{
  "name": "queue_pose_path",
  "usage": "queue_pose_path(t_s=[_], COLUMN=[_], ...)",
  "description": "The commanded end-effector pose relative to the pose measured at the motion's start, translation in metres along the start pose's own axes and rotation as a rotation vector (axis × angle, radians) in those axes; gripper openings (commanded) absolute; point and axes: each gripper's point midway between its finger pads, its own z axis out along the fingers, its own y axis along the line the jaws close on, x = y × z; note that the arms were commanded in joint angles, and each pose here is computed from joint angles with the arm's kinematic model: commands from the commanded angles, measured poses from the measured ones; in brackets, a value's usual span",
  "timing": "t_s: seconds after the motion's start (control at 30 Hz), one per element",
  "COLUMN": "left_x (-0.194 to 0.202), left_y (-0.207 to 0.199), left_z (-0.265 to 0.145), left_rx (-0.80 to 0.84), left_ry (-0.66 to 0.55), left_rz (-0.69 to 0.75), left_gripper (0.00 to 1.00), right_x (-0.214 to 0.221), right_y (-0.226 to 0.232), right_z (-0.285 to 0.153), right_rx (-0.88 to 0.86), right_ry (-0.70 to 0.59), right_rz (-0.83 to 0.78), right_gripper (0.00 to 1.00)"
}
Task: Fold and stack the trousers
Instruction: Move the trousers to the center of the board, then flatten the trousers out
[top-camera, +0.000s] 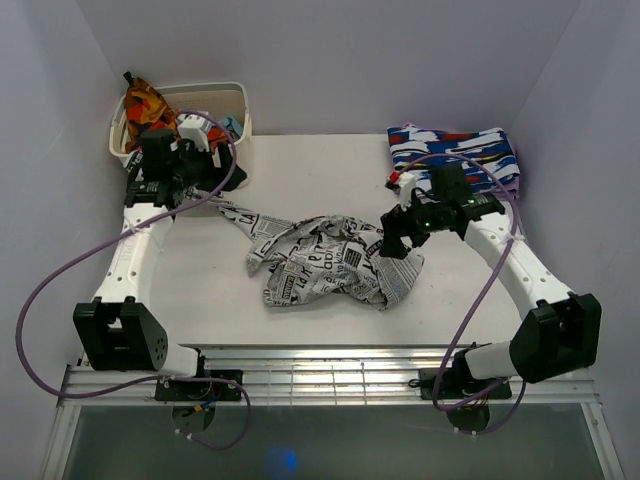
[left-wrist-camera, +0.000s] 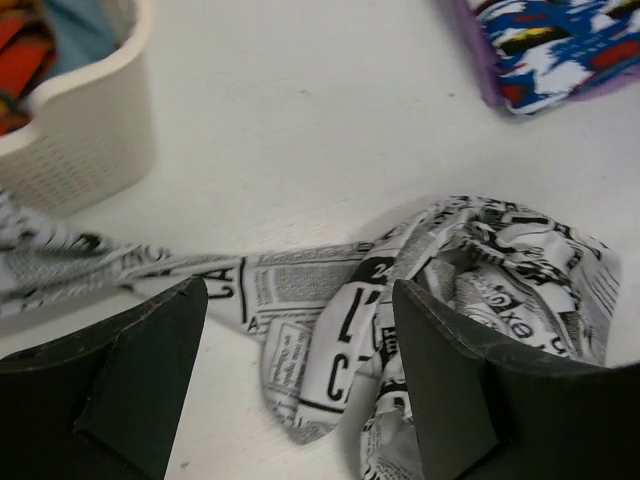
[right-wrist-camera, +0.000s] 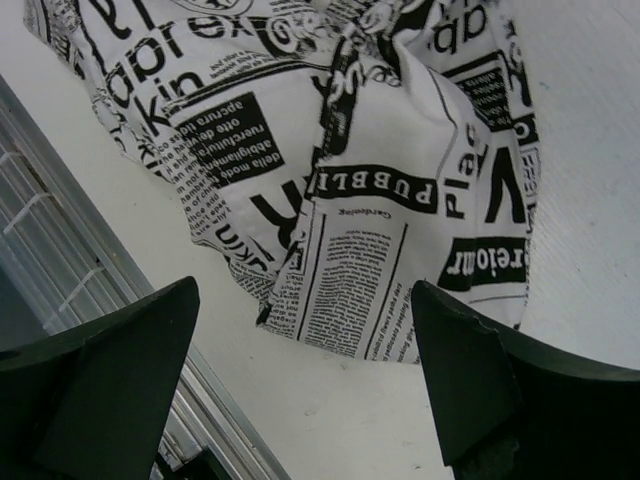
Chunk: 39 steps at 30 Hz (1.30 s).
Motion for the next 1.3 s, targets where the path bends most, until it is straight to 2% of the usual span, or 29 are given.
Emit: queue_pose_path(t_s=[0.0,0.13,0.23,0.3,0.5,0.7,0.77,0.8,0.87,0.9,0.97,1.0,1.03,1.07,1.13,1.23,1.27], left_x=[0.044,0.069,0.089,0.1,0.109,0.101,0.093,0.098,0.093,0.1,0.097,0.101,0.099,0.095,0.084,0.061,0.055], left_y=[0.05,0.111,0.142,0.156,0.172,0.205,0.219,0.224,0.235,0.24,0.243,0.244,0.243,0.242,0.238,0.222,0.217], left_z=[-0.023,-0.033,-0.032,-0.027,-0.004,0.018,0.018,0.023,0.024,0.029,0.036,0.04,0.042,0.042,0.04,0.031,0.026], left_rx=[-0.171,-0.375,-0.489,-0.536,-0.53,-0.574,-0.622,-0.63,-0.618,-0.615,-0.594,-0.583,-0.571,-0.56,-0.534,-0.462,-0.445], left_ry=[0.09,0.086,0.088,0.08,-0.042,-0.162,-0.207,-0.204,-0.241,-0.228,-0.231,-0.219,-0.222,-0.229,-0.249,-0.277,-0.281], left_rz=[-0.113,-0.266,-0.364,-0.407,-0.483,-0.473,-0.47,-0.483,-0.515,-0.534,-0.535,-0.542,-0.549,-0.547,-0.533,-0.484,-0.452], left_gripper=[0.85,0.84,0.85,0.85,0.86,0.87,0.88,0.88,0.86,0.84,0.72,0.67,0.61,0.53,0.44,0.22,0.07], right_x=[-0.023,-0.031,-0.035,-0.033,-0.033,-0.017,-0.013,-0.012,-0.015,-0.019,-0.024,-0.03,-0.032,-0.039,-0.044,-0.057,-0.064], right_y=[0.013,0.039,0.071,0.078,0.099,0.11,0.107,0.106,0.107,0.11,0.114,0.116,0.114,0.117,0.11,0.096,0.091], right_z=[0.019,0.05,0.077,0.092,0.126,0.156,0.163,0.164,0.162,0.156,0.147,0.137,0.132,0.12,0.107,0.079,0.066], right_rx=[-0.013,-0.052,-0.102,-0.12,-0.156,-0.173,-0.163,-0.163,-0.163,-0.163,-0.165,-0.157,-0.14,-0.127,-0.096,-0.038,-0.017], right_ry=[0.014,0.099,0.166,0.2,0.23,0.291,0.314,0.326,0.318,0.294,0.264,0.238,0.229,0.2,0.179,0.114,0.083], right_rz=[-0.121,-0.264,-0.389,-0.412,-0.487,-0.576,-0.588,-0.587,-0.587,-0.592,-0.594,-0.602,-0.607,-0.616,-0.611,-0.59,-0.584], right_gripper=[0.92,0.93,0.93,0.94,0.94,0.93,0.94,1.0,0.84,0.7,0.58,0.47,0.41,0.29,0.09,0.08,0.08])
